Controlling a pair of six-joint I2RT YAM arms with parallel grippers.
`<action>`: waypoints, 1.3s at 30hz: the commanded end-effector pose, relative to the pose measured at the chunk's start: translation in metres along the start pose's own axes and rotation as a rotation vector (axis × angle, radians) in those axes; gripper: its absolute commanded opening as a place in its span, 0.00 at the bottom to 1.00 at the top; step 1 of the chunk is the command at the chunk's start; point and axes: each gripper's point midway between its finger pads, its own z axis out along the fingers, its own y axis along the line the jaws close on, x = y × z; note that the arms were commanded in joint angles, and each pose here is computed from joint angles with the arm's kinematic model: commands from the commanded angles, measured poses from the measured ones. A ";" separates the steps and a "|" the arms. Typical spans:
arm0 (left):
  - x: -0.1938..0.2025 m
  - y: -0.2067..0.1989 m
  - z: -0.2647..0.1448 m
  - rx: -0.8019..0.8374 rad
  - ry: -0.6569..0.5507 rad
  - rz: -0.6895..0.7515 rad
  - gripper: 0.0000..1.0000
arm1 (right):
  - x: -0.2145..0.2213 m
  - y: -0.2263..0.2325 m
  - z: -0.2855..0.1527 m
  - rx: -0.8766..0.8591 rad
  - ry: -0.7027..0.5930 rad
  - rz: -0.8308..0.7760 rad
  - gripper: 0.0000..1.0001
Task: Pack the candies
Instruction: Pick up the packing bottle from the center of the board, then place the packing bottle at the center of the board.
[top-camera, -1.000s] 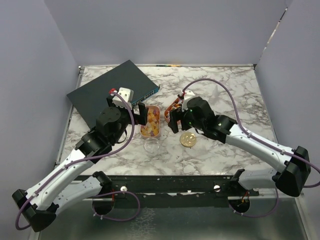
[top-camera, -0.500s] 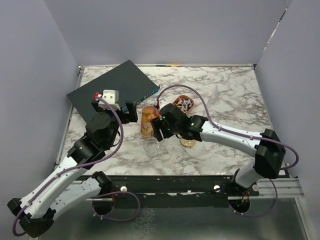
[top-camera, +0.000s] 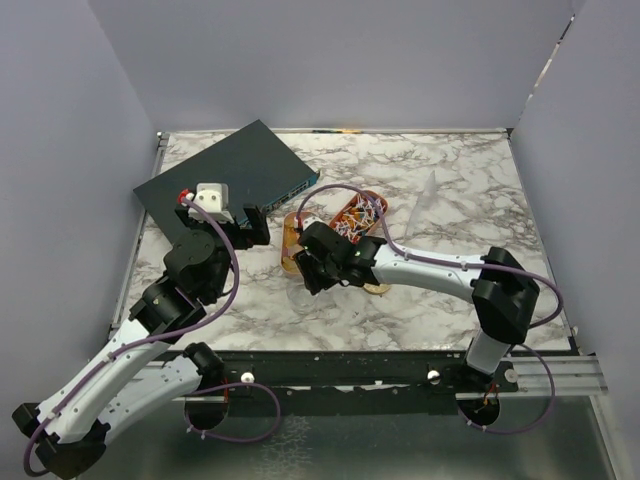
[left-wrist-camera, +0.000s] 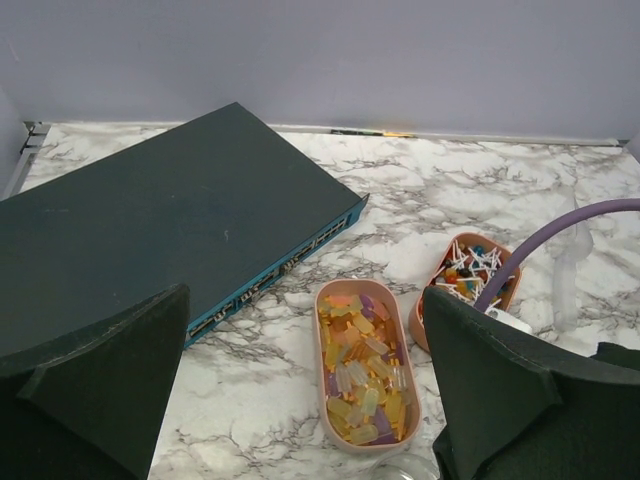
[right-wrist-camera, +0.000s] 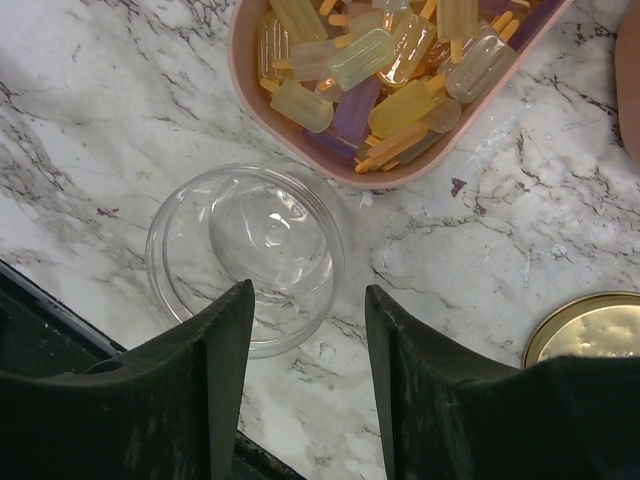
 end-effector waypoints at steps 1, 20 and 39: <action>0.001 0.003 -0.002 -0.011 -0.008 -0.007 0.99 | 0.005 0.001 0.008 0.047 0.037 0.009 0.51; -0.001 0.002 -0.003 -0.007 -0.011 -0.012 0.99 | 0.020 -0.015 0.020 0.180 0.082 -0.014 0.06; 0.005 0.002 0.001 -0.014 0.004 -0.002 0.99 | 0.057 -0.052 -0.034 0.307 0.088 0.007 0.01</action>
